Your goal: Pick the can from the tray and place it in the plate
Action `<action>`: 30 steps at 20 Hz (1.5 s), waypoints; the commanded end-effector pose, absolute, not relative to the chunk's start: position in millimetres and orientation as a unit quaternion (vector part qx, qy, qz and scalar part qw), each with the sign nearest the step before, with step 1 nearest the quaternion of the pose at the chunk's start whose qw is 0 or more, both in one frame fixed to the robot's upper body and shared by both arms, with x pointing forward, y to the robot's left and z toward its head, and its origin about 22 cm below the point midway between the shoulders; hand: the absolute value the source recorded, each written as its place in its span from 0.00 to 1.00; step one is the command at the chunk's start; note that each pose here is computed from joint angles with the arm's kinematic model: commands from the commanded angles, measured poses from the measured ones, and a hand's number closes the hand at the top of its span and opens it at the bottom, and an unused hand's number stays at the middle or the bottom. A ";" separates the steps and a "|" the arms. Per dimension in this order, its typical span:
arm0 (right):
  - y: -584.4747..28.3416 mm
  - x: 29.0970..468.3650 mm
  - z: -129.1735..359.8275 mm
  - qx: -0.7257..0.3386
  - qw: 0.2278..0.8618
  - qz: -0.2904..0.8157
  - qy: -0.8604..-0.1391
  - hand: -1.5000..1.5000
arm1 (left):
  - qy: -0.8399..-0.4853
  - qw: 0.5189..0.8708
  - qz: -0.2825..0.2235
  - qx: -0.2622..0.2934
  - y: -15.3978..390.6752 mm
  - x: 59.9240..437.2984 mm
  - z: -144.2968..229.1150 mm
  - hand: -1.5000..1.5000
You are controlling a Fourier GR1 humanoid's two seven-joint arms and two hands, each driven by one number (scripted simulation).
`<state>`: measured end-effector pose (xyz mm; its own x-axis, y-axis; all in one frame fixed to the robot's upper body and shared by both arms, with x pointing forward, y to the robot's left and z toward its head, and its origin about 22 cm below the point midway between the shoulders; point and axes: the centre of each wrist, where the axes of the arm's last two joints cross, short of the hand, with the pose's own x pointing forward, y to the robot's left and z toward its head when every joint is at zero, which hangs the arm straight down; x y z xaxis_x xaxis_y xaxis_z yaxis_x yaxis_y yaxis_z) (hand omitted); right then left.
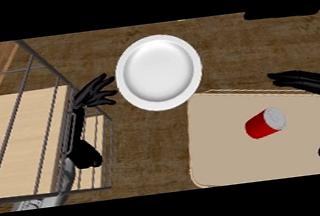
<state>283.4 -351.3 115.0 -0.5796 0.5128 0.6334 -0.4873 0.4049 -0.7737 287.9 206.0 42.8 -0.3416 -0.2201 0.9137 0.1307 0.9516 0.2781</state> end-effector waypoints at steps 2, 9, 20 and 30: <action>-346.8 280.6 115.2 -0.018 0.463 0.625 -0.628 0.00 | -0.652 0.752 -0.062 0.076 243.0 266.5 -18.8 0.50; -338.7 280.7 99.0 -0.017 0.473 0.660 -0.584 0.00 | -0.642 0.761 -0.060 0.076 235.4 254.6 -28.3 0.50; -321.0 289.0 84.4 -0.015 0.467 0.676 -0.569 0.00 | -0.642 0.761 -0.050 0.083 234.7 261.6 -23.3 0.50; -302.9 295.3 65.3 -0.006 0.472 0.677 -0.565 0.00 | -0.637 0.765 -0.044 0.085 237.6 252.7 -23.8 0.50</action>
<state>292.9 -311.4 72.8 -0.5567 0.6474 0.5205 -0.6269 0.0838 -0.7746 284.0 206.5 43.3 -0.2823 -0.1830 0.9417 0.0729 0.9747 0.2113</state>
